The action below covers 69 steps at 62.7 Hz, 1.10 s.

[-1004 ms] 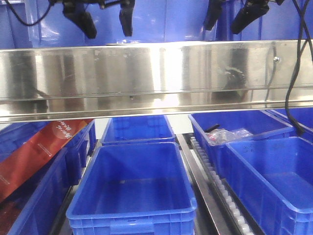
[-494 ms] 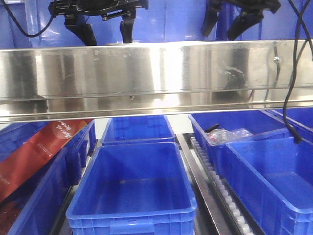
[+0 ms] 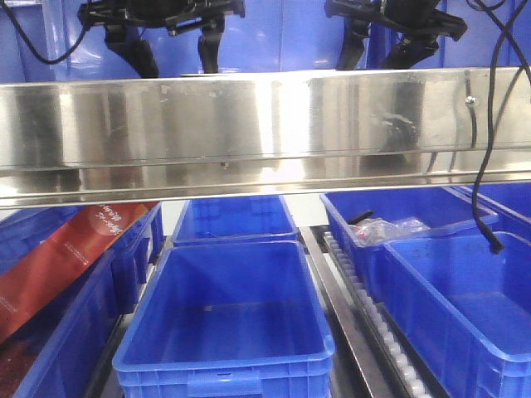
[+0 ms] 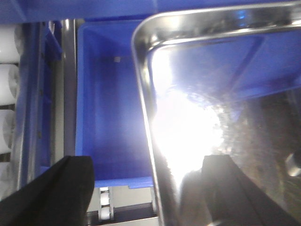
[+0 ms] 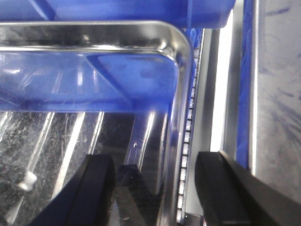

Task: Stack silver trays without gaps
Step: 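Lift the silver tray off the shelf with both grippers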

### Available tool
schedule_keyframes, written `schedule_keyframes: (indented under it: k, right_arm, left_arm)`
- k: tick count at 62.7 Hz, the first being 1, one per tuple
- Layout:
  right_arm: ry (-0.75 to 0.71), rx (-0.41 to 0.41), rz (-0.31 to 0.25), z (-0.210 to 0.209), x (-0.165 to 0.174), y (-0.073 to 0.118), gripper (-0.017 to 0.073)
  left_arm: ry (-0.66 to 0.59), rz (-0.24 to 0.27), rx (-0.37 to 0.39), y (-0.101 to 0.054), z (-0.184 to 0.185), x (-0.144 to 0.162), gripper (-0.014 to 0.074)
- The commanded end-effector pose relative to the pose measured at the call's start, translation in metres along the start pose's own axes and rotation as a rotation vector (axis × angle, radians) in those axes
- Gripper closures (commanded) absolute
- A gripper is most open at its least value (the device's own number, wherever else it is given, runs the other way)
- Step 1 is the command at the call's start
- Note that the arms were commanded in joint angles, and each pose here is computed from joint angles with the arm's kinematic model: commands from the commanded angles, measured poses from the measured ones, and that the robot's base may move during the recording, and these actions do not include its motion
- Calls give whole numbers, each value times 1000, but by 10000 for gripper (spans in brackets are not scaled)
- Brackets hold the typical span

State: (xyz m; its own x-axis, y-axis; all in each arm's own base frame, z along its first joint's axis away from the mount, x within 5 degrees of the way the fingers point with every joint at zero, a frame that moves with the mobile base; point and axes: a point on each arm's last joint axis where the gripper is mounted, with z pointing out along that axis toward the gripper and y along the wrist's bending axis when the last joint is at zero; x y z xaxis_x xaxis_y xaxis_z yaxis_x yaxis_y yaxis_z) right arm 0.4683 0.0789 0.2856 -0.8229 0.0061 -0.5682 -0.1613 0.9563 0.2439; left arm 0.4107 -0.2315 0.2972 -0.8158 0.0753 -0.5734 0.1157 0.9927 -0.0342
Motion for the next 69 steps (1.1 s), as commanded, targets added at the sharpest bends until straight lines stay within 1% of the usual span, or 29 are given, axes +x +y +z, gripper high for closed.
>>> schedule_keyframes:
  k: [1,10,28,32,37,42,49,50,52,53,57,61,69]
  right_arm:
    - [-22,6,-44,-3,-4,0,272]
    - [-26,6,-56,-3,-4,0,272]
    - [-25,8,-56,1,-3,-1,275]
    - [-9,8,-54,5,-2,-2,314]
    - [4,7,-54,5,0,-2,398]
    - [2,7,-59,5,0,-2,471]
    - [-1,7,-74,5,-1,-2,562]
    - [-1,7,-76,5,-1,-2,580]
    - [-1,7,-78,5,-1,-2,603]
    - [-1,7,-78,5,-1,-2,615]
    - [-1,7,-78,5,-1,-2,653]
    - [-2,7,-78,5,-1,-2,638]
    - [-9,4,-79,3,-3,-1,638]
  left_arm:
    - [-1,-10,-5,1,5,-1,205]
    - [24,-5,-16,0,14,3,205]
    - [18,-5,-13,0,14,2,205]
    - [18,-5,-12,0,14,2,213]
    - [21,-9,-7,-1,14,2,258]
    - [25,-23,14,-3,14,3,343]
    - [13,-41,56,-7,13,2,531]
    - [7,-42,65,-9,13,1,573]
    - [-1,-45,74,-10,13,1,629]
    - [-8,-46,77,-10,13,0,637]
    - [-25,-44,88,-12,12,-2,599]
    - [-31,-43,93,-13,11,-2,603]
    - [-42,-44,92,-13,7,-6,613]
